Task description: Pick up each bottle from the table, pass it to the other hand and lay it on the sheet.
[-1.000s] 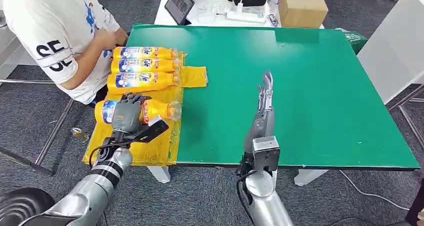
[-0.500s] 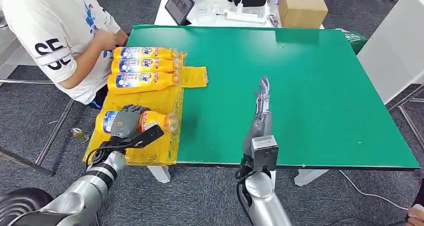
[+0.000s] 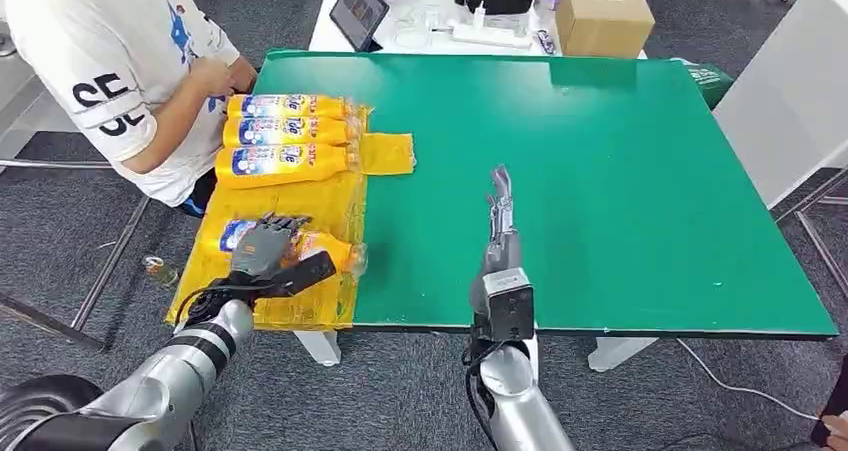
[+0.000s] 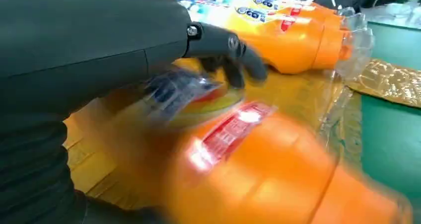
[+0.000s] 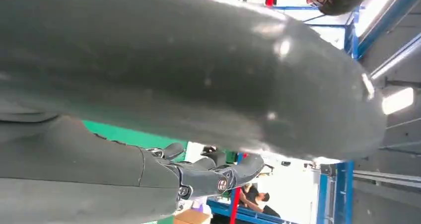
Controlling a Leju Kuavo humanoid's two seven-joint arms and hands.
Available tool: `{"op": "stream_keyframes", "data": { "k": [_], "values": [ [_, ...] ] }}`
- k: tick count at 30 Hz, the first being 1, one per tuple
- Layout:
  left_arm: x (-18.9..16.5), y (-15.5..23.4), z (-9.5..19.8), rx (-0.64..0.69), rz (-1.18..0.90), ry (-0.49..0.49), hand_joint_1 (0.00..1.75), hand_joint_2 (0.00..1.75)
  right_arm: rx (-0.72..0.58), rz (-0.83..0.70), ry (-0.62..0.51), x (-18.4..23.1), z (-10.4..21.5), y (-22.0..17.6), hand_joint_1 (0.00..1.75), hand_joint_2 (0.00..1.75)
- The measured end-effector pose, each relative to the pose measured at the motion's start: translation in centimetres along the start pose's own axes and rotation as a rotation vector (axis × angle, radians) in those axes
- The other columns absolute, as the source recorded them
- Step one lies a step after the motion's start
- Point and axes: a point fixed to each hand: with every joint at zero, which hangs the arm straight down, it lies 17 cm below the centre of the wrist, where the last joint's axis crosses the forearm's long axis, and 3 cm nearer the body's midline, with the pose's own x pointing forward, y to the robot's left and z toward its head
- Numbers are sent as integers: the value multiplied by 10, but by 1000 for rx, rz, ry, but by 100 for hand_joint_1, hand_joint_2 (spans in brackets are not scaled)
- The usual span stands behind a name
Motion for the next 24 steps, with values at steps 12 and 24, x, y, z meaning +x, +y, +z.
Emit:
{"op": "stream_keyframes", "data": {
  "k": [12,24],
  "values": [
    [19,-19,2,-141,216,-53,0,175,30,-15,23,-8,2,9,0,0],
    [38,3,0,-70,753,-84,0,0,55,-12,53,-22,4,12,0,0]
  ]
}}
